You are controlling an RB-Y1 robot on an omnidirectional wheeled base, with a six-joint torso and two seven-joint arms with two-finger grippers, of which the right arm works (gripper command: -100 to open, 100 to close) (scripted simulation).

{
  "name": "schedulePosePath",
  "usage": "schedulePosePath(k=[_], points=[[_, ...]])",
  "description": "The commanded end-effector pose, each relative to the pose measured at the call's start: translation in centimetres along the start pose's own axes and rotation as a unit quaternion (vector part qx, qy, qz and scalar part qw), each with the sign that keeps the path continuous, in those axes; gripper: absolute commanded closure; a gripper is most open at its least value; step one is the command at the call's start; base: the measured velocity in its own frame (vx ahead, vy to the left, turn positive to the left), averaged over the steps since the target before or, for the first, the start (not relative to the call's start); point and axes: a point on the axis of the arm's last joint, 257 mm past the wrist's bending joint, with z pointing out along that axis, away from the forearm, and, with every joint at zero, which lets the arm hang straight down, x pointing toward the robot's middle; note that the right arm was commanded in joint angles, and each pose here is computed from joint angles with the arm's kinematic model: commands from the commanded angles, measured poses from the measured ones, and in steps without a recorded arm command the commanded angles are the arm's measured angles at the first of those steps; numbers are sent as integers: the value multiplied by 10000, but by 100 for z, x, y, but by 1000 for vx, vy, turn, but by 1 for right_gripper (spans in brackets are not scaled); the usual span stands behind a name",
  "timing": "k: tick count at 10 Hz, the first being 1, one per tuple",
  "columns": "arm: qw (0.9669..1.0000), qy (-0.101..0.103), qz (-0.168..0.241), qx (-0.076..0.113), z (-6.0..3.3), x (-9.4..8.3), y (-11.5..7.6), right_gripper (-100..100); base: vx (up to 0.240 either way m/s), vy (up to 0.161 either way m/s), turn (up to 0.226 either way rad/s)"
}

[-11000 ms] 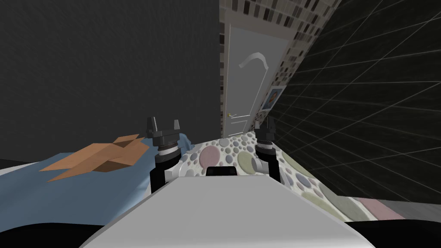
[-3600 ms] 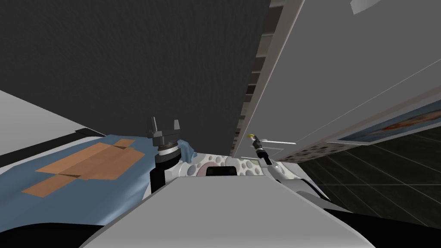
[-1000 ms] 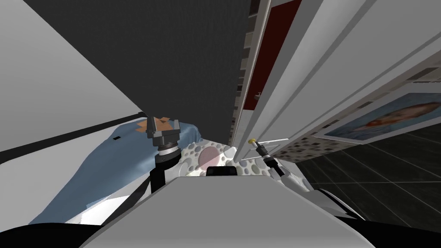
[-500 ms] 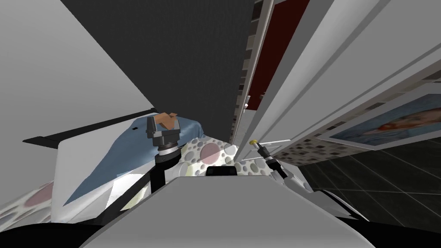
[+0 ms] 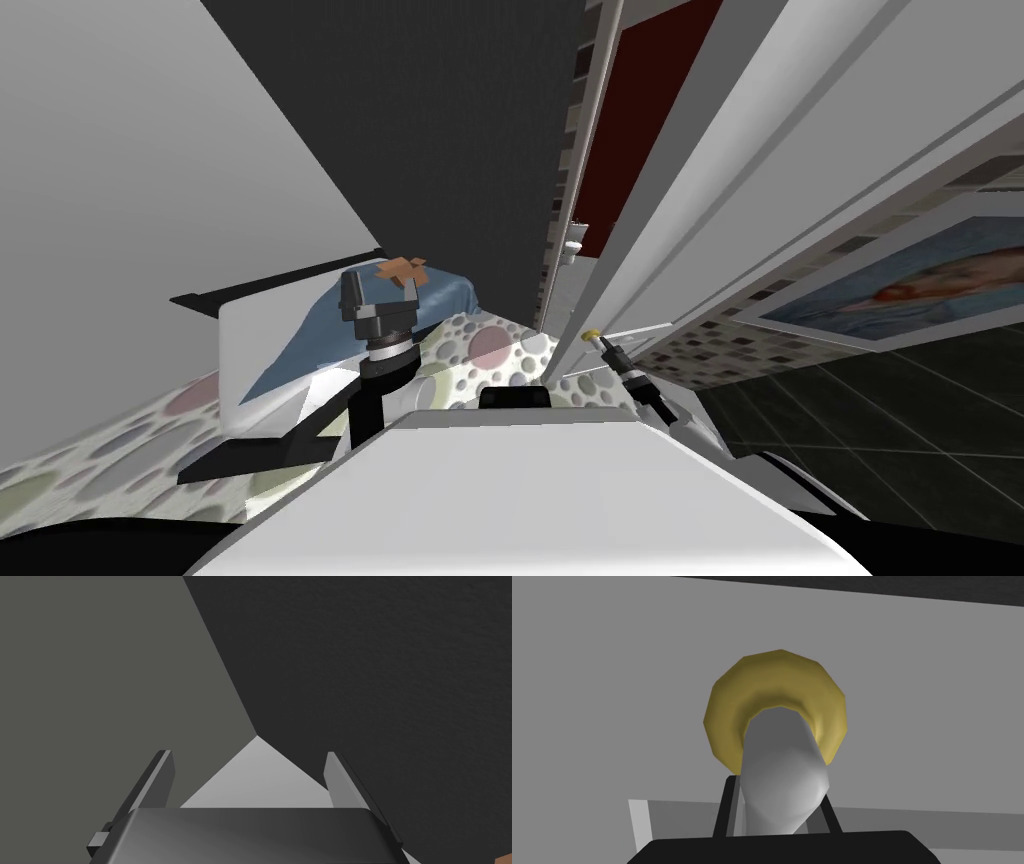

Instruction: Pull the door open

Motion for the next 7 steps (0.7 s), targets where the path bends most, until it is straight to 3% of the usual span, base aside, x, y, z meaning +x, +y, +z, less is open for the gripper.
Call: schedulePosePath(k=[1, 2, 3, 7], points=[[10000, 16, -33, -33, -69, -62, 40, 100, -151, -75, 187], [10000, 12, -4, 4, -55, -18, 3, 100, -65, -38, 44], [10000, 28, 4, 3, -99, -18, -1, 100, -117, -50, 164], [10000, 44, -11, -14, -197, -53, 11, 100, -204, -119, 190]])
